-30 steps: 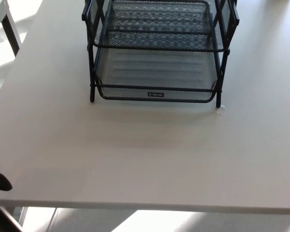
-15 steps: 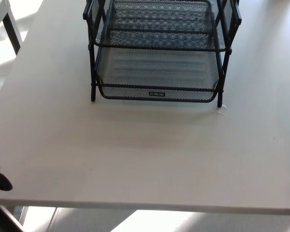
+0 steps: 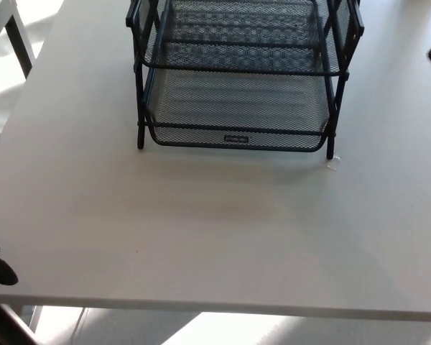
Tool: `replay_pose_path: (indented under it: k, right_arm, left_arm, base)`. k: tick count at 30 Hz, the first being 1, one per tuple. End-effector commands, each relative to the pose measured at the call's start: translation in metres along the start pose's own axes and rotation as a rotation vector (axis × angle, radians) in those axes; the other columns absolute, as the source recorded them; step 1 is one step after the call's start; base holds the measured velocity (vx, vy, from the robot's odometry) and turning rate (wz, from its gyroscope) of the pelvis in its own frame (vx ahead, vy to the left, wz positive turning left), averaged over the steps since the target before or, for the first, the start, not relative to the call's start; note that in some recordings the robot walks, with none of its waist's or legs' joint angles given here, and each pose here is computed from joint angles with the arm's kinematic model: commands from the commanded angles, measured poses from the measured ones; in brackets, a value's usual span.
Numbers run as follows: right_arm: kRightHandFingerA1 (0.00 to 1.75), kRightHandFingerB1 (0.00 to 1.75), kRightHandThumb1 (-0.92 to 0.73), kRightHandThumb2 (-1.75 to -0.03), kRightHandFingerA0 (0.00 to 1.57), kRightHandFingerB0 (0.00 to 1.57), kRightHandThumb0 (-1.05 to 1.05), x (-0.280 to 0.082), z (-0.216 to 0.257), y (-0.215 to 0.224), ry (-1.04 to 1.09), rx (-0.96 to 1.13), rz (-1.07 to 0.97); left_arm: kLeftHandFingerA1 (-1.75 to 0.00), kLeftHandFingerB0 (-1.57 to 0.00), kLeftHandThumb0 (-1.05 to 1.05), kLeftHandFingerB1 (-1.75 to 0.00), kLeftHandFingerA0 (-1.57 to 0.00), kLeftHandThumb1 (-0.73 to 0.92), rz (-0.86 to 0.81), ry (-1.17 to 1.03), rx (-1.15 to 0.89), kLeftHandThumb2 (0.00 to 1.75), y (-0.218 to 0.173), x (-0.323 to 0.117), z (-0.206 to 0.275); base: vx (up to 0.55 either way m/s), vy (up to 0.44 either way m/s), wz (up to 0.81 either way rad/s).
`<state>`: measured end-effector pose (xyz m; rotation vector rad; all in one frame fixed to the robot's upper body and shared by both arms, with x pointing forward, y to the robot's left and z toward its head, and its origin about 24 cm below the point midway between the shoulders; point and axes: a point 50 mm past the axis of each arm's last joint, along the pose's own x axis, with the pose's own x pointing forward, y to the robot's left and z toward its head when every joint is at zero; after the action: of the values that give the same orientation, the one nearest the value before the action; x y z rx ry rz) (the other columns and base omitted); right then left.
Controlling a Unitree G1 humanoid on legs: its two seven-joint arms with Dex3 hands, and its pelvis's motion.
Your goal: The robot uses its right hand to grab the drawer kept on the middle of the desk and pull it out towards the robot
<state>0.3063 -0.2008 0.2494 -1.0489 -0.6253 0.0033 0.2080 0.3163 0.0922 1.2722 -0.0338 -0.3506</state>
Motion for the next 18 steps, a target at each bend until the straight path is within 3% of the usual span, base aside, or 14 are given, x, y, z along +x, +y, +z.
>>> replay_pose_path:
  k: [1,3,4,7,8,9,12,13,14,15,18]
  right_arm:
    - [0.55,0.44,-0.47,-0.81,0.15,0.08,-0.63,0.011,0.020,0.015,-0.031,-0.070,0.058]
    - [0.55,0.44,-0.47,-0.81,0.15,0.08,-0.63,0.015,0.029,0.023,-0.035,-0.054,0.084]
    - [0.52,0.33,-0.59,-0.58,0.17,0.18,-0.56,0.018,0.036,0.032,-0.079,-0.014,0.099]
    - [0.55,0.35,-0.59,-0.59,0.15,0.18,-0.58,0.023,0.043,0.038,-0.100,-0.006,0.111]
    - [0.58,0.46,-0.47,-0.82,0.15,0.10,-0.66,0.025,0.047,0.043,-0.118,-0.045,0.120]
    - [0.59,0.37,-0.59,-0.58,0.16,0.16,-0.62,0.028,0.053,0.051,-0.142,-0.039,0.131]
    - [0.57,0.36,-0.58,-0.58,0.14,0.17,-0.62,0.030,0.057,0.057,-0.151,-0.018,0.149]
    - [0.54,0.37,-0.60,-0.58,0.14,0.14,-0.65,0.031,0.058,0.060,-0.148,-0.038,0.160]
    - [0.55,0.47,-0.47,-0.84,0.13,0.09,-0.72,0.032,0.060,0.064,-0.152,-0.063,0.167]
    - [0.52,0.37,-0.60,-0.58,0.17,0.17,-0.71,0.034,0.063,0.070,-0.164,-0.086,0.170]
    - [0.54,0.36,-0.57,-0.55,0.18,0.21,-0.71,0.037,0.062,0.085,-0.159,-0.069,0.200]
  left_arm:
    - [-0.87,-0.81,-0.29,-0.58,-0.77,0.57,-0.014,-0.013,0.027,0.57,0.002,-0.001,0.000]
    - [-0.87,-0.81,-0.29,-0.58,-0.77,0.57,-0.016,-0.011,0.027,0.57,0.002,-0.001,0.000]
    - [-0.87,-0.81,-0.29,-0.57,-0.77,0.57,-0.016,-0.011,0.034,0.57,0.002,-0.001,0.001]
    - [-0.85,-0.81,-0.29,-0.56,-0.77,0.58,-0.013,-0.008,0.037,0.57,0.003,0.001,0.001]
    - [-0.86,-0.81,-0.30,-0.58,-0.76,0.58,-0.016,-0.006,0.031,0.57,0.003,0.001,0.001]
    - [-0.90,-0.83,-0.29,-0.59,-0.79,0.56,-0.006,-0.017,0.027,0.57,0.003,0.001,0.002]
    - [-0.90,-0.83,-0.29,-0.60,-0.79,0.56,-0.001,-0.024,0.030,0.57,0.003,0.001,0.002]
    - [-0.90,-0.82,-0.29,-0.60,-0.78,0.56,-0.004,-0.025,0.029,0.57,0.003,0.001,0.002]
    - [-0.89,-0.83,-0.28,-0.59,-0.79,0.56,-0.003,-0.025,0.029,0.57,0.003,0.001,0.002]
    - [-0.87,-0.83,-0.28,-0.58,-0.79,0.56,0.000,-0.023,0.028,0.57,0.003,0.001,0.001]
    - [-0.87,-0.82,-0.29,-0.59,-0.78,0.57,-0.013,-0.021,0.025,0.57,0.000,0.001,0.003]
  base:
    - [0.00,0.000,0.00]
    - [0.00,0.000,0.00]
    - [0.00,0.000,0.00]
    - [0.00,0.000,0.00]
    - [0.00,0.000,0.00]
    - [0.00,0.000,0.00]
    - [0.00,0.000,0.00]
    - [0.00,0.000,0.00]
    - [0.00,0.000,0.00]
    - [0.00,0.000,0.00]
    - [0.00,0.000,0.00]
